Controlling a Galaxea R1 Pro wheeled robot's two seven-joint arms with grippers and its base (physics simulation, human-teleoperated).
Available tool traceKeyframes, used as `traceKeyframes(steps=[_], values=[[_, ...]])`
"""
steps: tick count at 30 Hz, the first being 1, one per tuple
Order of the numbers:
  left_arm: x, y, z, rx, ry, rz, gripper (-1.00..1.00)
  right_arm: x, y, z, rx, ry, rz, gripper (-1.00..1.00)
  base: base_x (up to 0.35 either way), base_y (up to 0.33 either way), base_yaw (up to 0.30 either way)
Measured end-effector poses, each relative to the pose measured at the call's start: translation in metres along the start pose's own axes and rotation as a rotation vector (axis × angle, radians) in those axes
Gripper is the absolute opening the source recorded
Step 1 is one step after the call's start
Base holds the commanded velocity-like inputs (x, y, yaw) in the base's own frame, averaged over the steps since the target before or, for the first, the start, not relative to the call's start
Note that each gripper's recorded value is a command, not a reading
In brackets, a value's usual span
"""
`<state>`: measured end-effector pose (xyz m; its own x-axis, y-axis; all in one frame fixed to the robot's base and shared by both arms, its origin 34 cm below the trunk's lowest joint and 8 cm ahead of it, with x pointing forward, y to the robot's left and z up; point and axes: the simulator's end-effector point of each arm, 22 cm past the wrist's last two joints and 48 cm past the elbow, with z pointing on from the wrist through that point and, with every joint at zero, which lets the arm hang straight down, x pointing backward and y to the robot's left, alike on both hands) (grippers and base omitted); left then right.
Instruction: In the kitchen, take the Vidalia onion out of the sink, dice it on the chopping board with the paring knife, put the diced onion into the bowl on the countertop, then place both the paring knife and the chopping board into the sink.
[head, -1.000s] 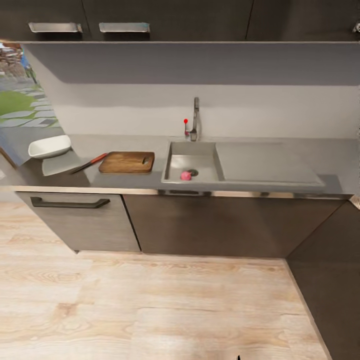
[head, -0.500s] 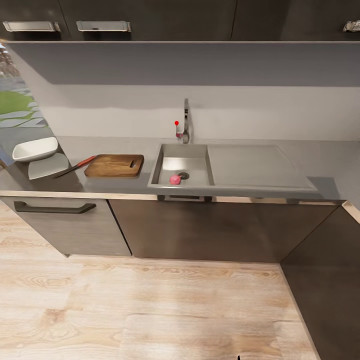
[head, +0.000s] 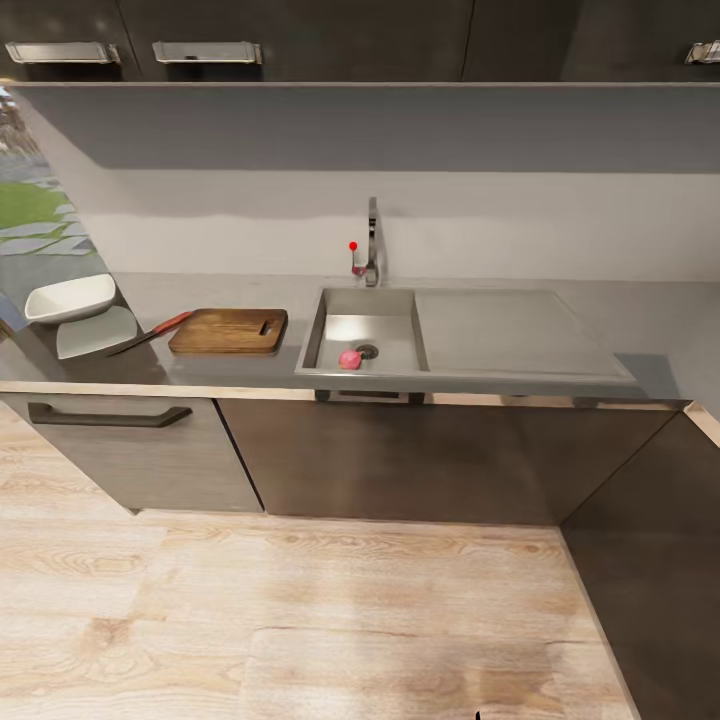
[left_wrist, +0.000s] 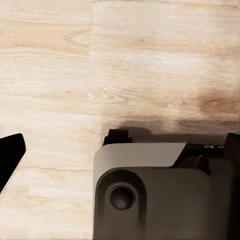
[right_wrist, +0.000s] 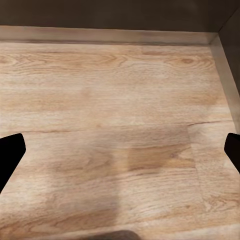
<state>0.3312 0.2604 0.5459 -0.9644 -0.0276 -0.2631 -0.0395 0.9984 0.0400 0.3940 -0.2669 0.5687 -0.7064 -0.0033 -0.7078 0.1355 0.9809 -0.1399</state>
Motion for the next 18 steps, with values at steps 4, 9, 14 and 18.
traceKeyframes(steps=[4, 9, 14, 18], values=[[-0.051, -0.005, -0.01, 0.004, -0.05, -0.006, 1.0, 0.0, -0.001, 0.0, 0.002, 0.0, 0.0, 1.0, 0.0, 0.0, 0.0], [-0.116, -0.012, -0.036, 0.018, -0.091, -0.014, 1.0, 0.0, -0.002, 0.0, 0.003, 0.0, 0.0, 1.0, 0.0, 0.0, 0.0], [-0.164, -0.019, -0.075, 0.04, -0.077, -0.002, 1.0, 0.0, -0.001, 0.0, 0.003, 0.001, 0.0, 1.0, 0.0, 0.0, 0.0], [-0.174, -0.036, -0.087, 0.068, -0.083, 0.01, 1.0, 0.001, -0.001, 0.0, 0.001, 0.002, -0.001, 1.0, 0.0, 0.0, 0.0]])
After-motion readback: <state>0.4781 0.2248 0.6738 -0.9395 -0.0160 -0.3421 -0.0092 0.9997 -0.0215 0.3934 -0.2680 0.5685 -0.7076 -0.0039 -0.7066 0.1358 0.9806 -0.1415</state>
